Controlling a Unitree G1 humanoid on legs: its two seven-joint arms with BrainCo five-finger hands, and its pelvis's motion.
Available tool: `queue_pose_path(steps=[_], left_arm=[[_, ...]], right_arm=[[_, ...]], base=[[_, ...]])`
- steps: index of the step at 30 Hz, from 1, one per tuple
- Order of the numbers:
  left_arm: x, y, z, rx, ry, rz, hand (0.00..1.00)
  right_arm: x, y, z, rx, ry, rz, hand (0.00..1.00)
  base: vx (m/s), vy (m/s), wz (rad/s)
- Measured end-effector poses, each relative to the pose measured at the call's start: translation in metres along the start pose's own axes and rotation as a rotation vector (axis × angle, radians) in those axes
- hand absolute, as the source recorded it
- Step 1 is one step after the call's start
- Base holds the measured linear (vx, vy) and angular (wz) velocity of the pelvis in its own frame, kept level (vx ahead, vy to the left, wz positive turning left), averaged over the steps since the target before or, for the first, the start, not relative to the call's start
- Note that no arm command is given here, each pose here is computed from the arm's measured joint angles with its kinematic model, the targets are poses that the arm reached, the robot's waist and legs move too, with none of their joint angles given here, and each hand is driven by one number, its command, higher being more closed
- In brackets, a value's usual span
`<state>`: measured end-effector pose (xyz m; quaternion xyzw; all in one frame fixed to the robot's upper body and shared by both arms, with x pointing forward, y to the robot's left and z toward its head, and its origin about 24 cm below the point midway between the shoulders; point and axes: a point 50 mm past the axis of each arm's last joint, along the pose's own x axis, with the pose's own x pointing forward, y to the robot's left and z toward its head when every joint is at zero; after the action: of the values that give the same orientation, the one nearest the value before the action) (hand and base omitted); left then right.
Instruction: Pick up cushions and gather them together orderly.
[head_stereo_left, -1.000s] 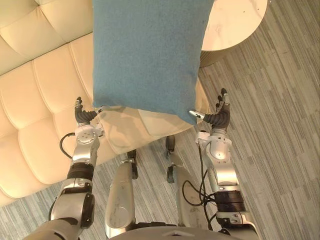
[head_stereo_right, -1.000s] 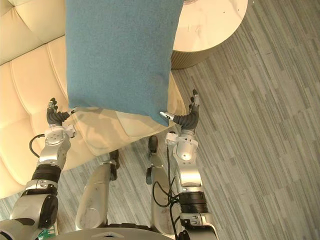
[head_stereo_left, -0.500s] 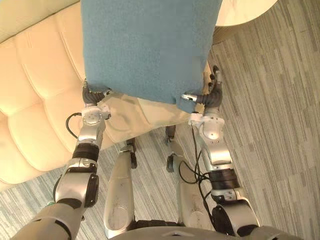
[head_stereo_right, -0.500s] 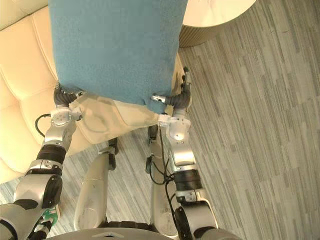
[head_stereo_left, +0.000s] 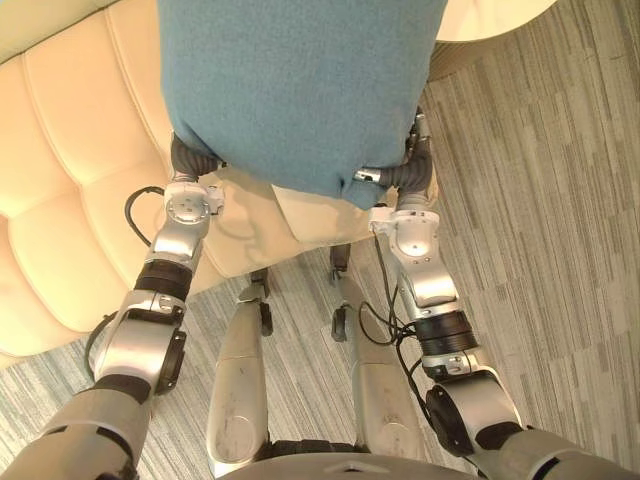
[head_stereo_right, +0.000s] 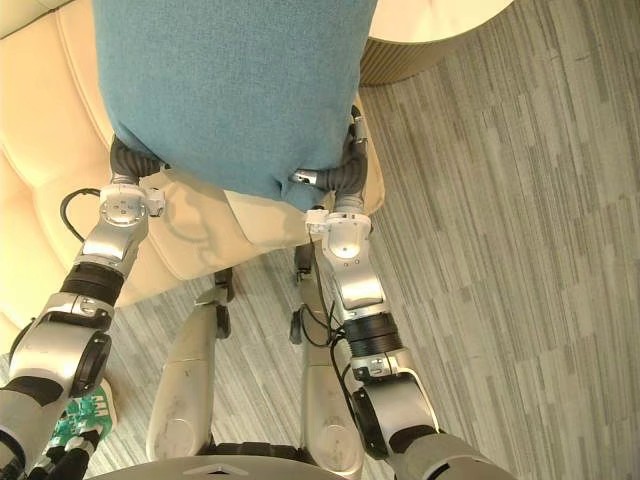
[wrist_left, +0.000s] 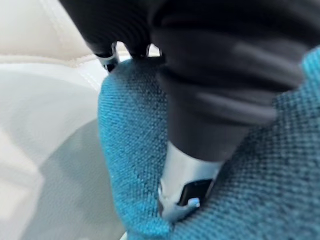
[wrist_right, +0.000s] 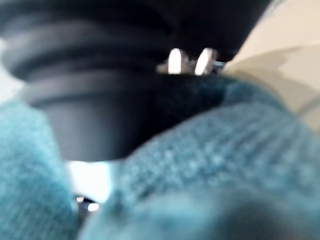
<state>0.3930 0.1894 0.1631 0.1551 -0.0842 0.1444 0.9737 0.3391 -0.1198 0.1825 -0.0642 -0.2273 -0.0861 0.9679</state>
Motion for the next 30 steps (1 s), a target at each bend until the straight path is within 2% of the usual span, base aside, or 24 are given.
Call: queue_pose_path(steps=[8,16,23,30], left_arm=[[0.007,0.004,0.017,0.102,-0.075,-0.037,1.00],[-0.005,0.008,0.017,0.092,-0.125,-0.056,1.00],[-0.044,-0.012,-0.025,-0.029,-0.026,-0.133,1.00],[-0.122,-0.029,-0.081,-0.178,0.157,-0.190,1.00]], right_arm=[[0.009,-0.003,0.000,-0.059,-0.010,0.050,1.00],[-0.008,0.000,-0.019,-0.053,0.062,0.097,1.00],[-0.050,-0.021,-0.041,-0.026,0.154,0.042,1.00],[-0.113,-0.041,-0.065,-0.030,0.309,0.026,1.00]], base=[[-0.01,-0.017,0.00],[0.03,-0.028,-0.05],[0.05,-0.021,0.03],[0.05,-0.005,-0.03]])
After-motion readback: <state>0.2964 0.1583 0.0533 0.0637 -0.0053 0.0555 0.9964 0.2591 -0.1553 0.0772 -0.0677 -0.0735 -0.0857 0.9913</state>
